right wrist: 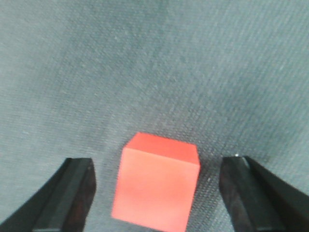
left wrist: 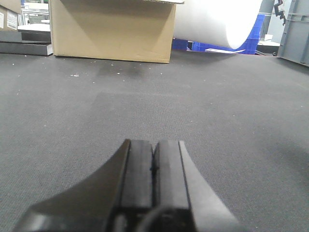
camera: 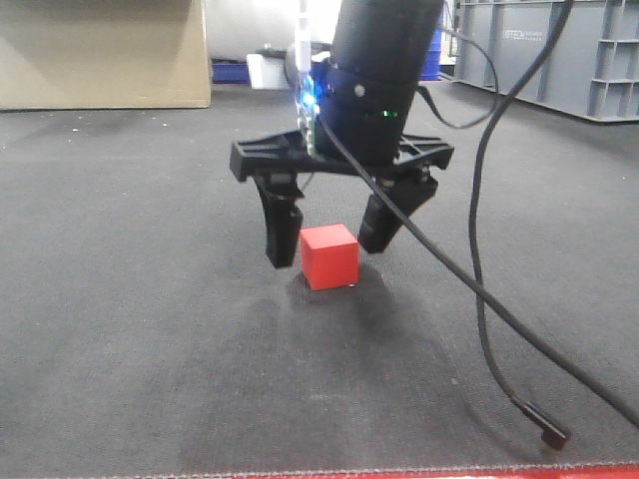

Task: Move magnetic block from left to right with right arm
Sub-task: 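Open the right gripper and lift it away from the cube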

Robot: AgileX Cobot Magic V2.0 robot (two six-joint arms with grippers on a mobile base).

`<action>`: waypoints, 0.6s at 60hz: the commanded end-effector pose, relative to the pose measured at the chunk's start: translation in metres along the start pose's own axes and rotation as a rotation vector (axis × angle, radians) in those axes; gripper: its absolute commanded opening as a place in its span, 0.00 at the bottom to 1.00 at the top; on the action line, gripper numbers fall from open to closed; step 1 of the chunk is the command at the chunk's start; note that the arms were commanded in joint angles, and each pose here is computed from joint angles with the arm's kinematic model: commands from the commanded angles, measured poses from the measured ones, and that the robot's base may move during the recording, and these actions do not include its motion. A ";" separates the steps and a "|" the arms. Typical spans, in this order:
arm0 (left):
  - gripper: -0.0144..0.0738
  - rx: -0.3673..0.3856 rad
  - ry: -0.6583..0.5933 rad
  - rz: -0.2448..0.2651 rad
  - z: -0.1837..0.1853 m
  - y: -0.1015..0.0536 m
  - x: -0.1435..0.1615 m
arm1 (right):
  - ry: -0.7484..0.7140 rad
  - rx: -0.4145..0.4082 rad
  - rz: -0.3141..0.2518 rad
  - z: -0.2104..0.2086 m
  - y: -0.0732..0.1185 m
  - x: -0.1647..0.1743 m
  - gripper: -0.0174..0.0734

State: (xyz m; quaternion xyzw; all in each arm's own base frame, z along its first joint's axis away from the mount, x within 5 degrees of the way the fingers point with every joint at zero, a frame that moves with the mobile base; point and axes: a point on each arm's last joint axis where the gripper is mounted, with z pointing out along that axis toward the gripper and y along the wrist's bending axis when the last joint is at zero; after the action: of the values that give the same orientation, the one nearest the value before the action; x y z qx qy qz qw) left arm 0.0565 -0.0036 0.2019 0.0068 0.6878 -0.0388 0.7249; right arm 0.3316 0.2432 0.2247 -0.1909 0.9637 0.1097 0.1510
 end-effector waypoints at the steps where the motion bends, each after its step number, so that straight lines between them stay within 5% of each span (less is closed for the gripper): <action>1: 0.03 0.005 -0.096 -0.004 -0.001 0.000 -0.006 | -0.162 -0.031 -0.010 -0.051 0.005 -0.013 0.89; 8: 0.03 0.005 -0.096 -0.004 -0.001 0.000 -0.006 | -0.225 -0.045 -0.013 -0.079 0.007 -0.012 0.80; 20: 0.03 0.005 -0.096 -0.004 -0.001 0.000 -0.006 | -0.355 -0.073 -0.025 -0.137 0.008 -0.001 0.46; 36: 0.03 0.005 -0.096 -0.004 -0.001 0.000 -0.006 | -0.502 -0.088 -0.034 -0.173 -0.003 0.048 0.30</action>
State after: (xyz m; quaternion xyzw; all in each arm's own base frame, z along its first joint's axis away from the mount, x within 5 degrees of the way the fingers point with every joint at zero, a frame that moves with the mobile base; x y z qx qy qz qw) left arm 0.0565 -0.0036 0.2019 0.0068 0.6878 -0.0388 0.7249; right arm 0.2639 0.1928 0.3428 -0.1876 0.9176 0.1693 0.3068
